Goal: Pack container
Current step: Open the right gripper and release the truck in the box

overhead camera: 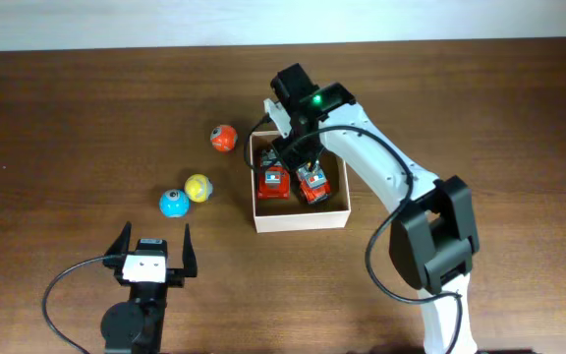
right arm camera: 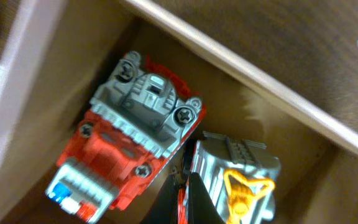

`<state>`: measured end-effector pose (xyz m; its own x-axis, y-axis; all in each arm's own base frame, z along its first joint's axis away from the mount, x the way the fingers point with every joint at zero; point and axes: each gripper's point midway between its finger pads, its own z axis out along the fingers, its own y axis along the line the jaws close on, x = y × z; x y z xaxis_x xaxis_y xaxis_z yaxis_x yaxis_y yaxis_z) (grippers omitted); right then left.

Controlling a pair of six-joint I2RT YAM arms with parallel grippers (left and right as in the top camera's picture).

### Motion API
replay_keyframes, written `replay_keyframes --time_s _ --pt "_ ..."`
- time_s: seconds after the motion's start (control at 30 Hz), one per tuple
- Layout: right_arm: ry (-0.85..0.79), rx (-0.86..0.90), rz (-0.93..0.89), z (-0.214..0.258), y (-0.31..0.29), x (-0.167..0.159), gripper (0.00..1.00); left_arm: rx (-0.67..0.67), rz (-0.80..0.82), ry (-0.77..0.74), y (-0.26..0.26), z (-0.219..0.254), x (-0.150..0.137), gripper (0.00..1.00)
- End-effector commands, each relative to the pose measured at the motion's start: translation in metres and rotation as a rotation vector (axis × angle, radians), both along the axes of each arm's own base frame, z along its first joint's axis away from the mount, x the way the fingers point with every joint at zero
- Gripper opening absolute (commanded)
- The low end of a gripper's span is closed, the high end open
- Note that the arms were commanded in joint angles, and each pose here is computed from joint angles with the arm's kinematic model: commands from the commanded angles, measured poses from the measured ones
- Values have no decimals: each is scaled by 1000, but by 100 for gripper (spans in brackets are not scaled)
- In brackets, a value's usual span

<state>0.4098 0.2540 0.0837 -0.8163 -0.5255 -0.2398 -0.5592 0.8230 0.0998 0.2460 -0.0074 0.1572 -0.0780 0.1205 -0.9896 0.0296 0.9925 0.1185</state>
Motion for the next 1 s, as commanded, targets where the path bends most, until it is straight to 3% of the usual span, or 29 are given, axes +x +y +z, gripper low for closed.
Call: replay_keyframes --time_s 0.0,0.97 --pt "7 -24 2 -12 -3 5 4 15 -7 -1 0 -1 0 99" --pt "-24 -63 -58 -16 -31 25 4 15 -7 -1 0 -1 0 99"
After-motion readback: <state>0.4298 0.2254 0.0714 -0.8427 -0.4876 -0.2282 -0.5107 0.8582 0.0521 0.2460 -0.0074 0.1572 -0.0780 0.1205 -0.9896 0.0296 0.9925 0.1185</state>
